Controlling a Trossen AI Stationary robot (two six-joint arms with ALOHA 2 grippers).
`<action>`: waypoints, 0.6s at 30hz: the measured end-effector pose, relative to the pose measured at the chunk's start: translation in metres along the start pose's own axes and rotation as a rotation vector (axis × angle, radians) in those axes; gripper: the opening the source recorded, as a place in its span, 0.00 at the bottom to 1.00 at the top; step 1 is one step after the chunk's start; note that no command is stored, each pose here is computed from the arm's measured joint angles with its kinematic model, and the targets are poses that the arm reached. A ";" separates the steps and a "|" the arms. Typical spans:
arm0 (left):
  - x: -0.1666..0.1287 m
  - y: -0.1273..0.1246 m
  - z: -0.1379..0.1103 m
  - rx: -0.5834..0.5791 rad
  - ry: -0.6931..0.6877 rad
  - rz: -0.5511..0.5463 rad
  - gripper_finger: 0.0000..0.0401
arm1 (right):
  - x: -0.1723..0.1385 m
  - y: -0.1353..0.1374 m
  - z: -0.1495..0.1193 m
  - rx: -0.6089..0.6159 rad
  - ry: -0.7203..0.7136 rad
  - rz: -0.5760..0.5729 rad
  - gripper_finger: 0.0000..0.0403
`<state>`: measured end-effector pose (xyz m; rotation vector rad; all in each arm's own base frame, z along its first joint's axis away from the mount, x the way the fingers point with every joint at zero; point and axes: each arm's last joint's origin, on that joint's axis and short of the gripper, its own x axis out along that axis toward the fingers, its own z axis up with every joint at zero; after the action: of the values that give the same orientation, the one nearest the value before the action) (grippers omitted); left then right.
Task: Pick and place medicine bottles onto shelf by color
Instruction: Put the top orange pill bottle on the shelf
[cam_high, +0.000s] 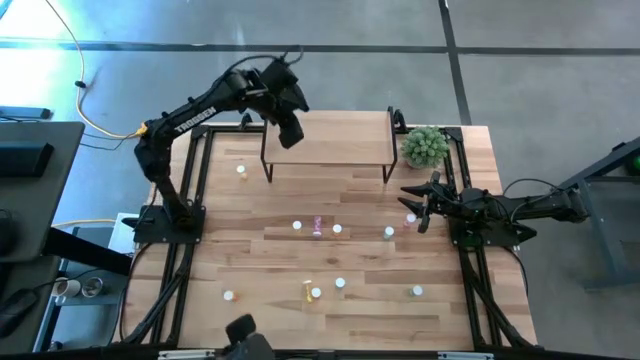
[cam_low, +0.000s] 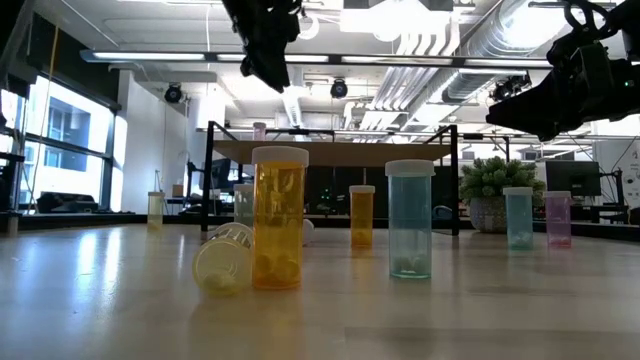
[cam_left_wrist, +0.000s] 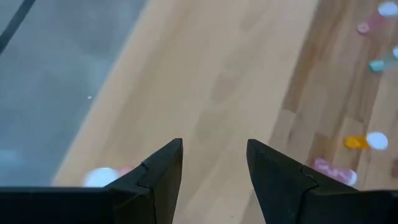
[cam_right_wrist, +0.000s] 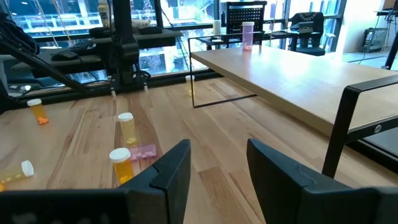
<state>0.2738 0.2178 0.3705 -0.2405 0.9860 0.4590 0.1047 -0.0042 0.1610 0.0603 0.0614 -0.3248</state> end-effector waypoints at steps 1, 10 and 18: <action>0.002 -0.005 -0.004 0.006 -0.003 -0.006 0.42 | 0.000 0.000 0.000 0.000 0.000 0.001 0.37; 0.004 -0.047 -0.038 0.066 -0.083 -0.065 0.42 | 0.000 0.000 0.000 0.000 0.000 0.001 0.37; -0.002 -0.075 -0.076 0.065 -0.182 -0.115 0.42 | 0.000 0.000 0.000 0.001 -0.001 0.001 0.37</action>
<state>0.2520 0.1208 0.3301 -0.1920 0.8026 0.3364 0.1048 -0.0041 0.1611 0.0607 0.0599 -0.3241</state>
